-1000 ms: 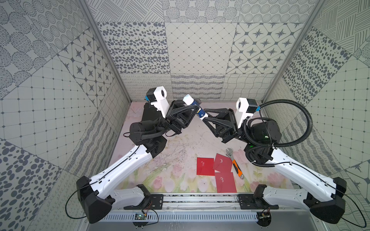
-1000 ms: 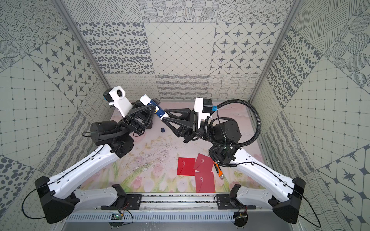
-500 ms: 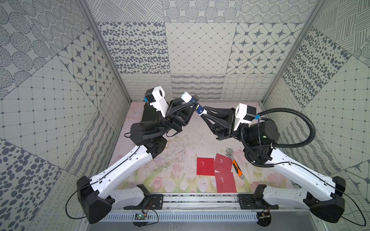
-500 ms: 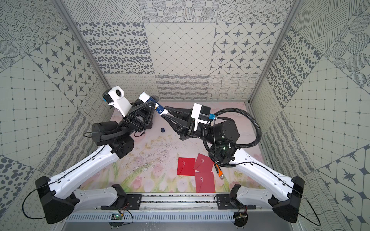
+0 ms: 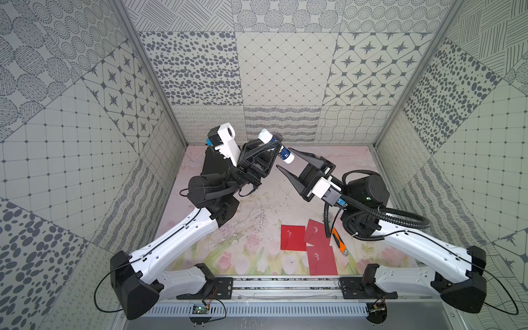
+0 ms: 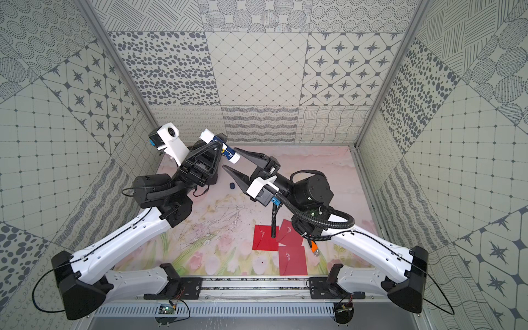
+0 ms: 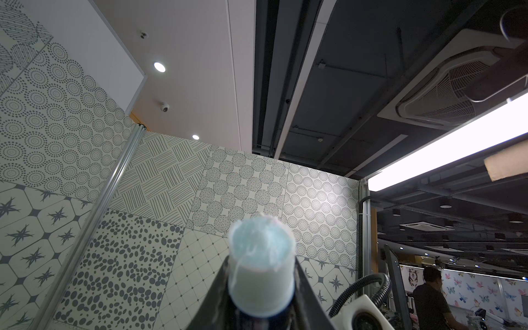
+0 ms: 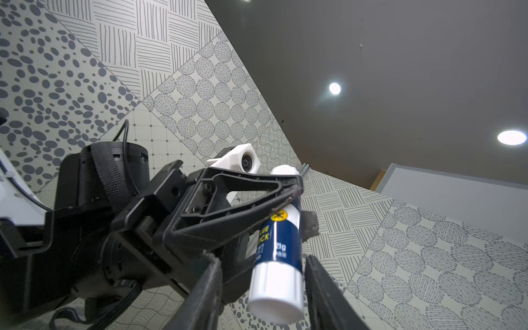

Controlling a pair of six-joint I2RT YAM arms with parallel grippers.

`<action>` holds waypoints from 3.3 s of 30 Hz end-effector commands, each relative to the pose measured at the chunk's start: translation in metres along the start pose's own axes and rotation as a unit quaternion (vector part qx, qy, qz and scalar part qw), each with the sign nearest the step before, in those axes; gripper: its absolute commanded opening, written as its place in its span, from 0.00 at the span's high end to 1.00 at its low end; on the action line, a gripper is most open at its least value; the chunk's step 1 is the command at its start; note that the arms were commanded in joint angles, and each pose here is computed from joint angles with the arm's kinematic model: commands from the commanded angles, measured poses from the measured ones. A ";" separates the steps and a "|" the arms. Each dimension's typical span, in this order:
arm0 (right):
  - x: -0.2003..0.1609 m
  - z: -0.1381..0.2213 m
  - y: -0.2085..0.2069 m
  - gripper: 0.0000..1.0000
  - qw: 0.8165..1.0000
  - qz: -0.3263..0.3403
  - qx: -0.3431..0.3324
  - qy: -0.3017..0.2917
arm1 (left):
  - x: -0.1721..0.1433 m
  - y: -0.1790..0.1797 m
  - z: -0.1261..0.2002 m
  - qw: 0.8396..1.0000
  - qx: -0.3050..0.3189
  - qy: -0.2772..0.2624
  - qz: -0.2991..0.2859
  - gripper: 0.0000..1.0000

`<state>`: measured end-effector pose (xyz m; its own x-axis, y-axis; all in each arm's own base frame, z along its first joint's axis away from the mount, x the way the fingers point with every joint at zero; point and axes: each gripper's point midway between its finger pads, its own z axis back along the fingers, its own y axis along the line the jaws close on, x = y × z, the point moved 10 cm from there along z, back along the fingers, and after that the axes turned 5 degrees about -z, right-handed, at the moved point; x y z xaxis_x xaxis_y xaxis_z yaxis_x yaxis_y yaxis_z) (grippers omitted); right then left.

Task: Seal the envelope with a glue stick
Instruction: Screw the glue stick, then pick up the lid from the center of the board.

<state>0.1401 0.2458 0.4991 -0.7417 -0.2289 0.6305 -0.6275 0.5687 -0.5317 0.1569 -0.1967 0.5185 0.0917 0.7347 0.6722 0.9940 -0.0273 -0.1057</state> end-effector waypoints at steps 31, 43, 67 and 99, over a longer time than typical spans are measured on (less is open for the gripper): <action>0.005 -0.008 -0.019 0.65 0.993 -0.074 -0.091 0.014 | -0.003 0.006 0.004 1.000 0.015 -0.021 0.017 1.00; 0.000 -0.006 -0.020 0.87 0.990 -0.078 -0.108 0.039 | -0.009 0.010 0.006 0.999 0.038 0.002 0.023 0.73; -0.108 0.063 -0.025 0.90 0.889 -0.220 -0.219 0.337 | -0.062 0.040 0.112 0.781 0.468 0.413 -0.013 0.56; -0.170 0.145 -0.022 0.87 0.793 -0.321 -0.253 0.452 | -0.193 0.253 0.239 0.397 0.594 0.693 0.091 0.55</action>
<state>0.2479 0.1599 0.3123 0.3436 -0.0293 0.9387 -0.4528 0.8705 0.1929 0.3655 -0.1908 0.2039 0.9123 -0.2591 0.3172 0.2894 0.9558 -0.0516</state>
